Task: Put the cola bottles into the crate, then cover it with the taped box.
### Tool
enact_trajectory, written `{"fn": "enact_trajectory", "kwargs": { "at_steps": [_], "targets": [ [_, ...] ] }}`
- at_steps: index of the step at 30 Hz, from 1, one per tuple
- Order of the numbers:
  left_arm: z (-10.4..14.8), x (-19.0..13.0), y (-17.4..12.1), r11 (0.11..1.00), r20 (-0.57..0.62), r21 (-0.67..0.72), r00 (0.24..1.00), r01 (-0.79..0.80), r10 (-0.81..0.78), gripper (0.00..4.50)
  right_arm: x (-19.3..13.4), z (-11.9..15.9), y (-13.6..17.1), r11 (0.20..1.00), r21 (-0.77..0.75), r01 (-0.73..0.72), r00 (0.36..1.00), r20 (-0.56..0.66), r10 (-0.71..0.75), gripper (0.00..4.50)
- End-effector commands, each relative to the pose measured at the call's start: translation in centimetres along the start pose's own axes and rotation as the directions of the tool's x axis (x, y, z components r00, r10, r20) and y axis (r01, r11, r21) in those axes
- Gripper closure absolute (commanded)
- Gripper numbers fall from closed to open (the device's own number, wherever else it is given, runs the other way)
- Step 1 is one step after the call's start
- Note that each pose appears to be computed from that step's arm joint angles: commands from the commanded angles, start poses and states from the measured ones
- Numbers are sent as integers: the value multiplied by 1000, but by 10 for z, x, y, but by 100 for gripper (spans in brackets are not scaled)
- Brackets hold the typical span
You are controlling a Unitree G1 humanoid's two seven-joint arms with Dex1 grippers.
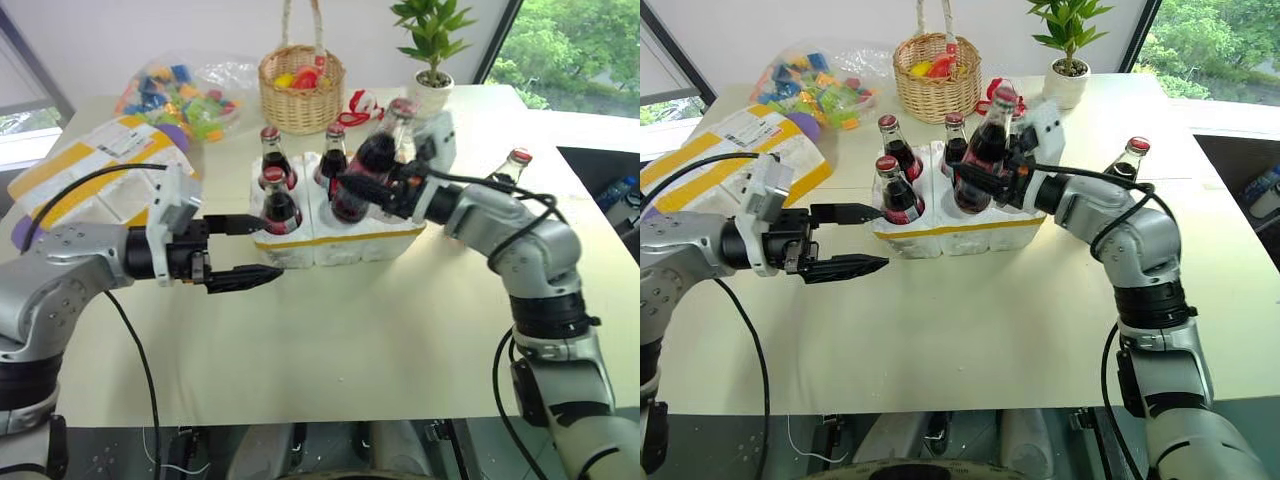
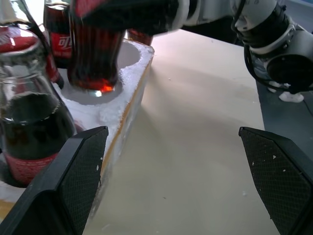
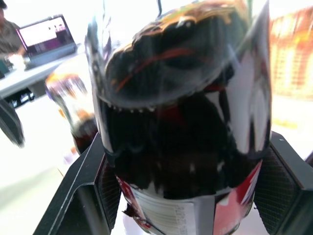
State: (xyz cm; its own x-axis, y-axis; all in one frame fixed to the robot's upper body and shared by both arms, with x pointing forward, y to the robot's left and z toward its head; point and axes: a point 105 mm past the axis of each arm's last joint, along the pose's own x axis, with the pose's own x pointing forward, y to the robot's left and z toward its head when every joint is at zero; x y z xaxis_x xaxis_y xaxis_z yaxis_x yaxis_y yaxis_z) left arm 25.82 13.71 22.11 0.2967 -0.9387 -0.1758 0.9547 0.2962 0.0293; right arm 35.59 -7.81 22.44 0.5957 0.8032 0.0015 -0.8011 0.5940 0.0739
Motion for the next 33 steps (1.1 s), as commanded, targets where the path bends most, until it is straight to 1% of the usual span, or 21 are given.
{"fn": "enact_trajectory", "kwargs": {
  "at_steps": [1,4,7,9,11,13,15,19,23,27,30,31,33],
  "targets": [
    [9,-2,-4,999,17,40,1000,-7,6,0,8,12,19,992,-90,-86,996,15,88,166],
    [9,-2,-4,999,20,42,1000,-10,9,0,12,-3,19,990,-100,-99,994,-57,93,166],
    [9,-2,-3,999,21,44,1000,-11,10,0,16,-13,17,991,-92,-93,992,-97,84,166],
    [9,-1,-2,999,21,45,1000,-12,11,0,20,-17,14,993,-92,-77,992,-111,67,63],
    [10,1,-2,999,24,47,1000,-9,8,0,22,-17,10,994,-90,-54,994,-104,45,4],
    [11,2,-3,999,27,51,1000,-3,1,0,21,-15,7,996,-89,-26,996,-86,19,4],
    [11,3,-2,999,27,53,1000,0,-2,0,12,-11,2,996,-87,5,998,-61,-11,4],
    [13,4,-1,999,34,53,999,4,-6,0,-19,-1,-7,993,-60,106,994,5,-106,4],
    [13,4,-2,999,35,51,999,14,-16,0,-69,-5,-17,963,-44,266,964,20,-266,4],
    [12,5,0,998,32,51,999,21,-23,0,-117,-18,-21,901,-2,434,901,3,-434,4],
    [13,7,2,998,33,55,999,26,-28,0,-149,-32,-21,847,-19,531,846,-42,-531,4],
    [13,8,3,998,34,56,999,30,-32,0,-165,-35,-28,803,-24,596,801,-46,-596,4],
    [13,10,4,998,35,57,999,35,-37,0,-187,-38,-37,731,-39,681,729,-45,-683,4]
  ]
}}
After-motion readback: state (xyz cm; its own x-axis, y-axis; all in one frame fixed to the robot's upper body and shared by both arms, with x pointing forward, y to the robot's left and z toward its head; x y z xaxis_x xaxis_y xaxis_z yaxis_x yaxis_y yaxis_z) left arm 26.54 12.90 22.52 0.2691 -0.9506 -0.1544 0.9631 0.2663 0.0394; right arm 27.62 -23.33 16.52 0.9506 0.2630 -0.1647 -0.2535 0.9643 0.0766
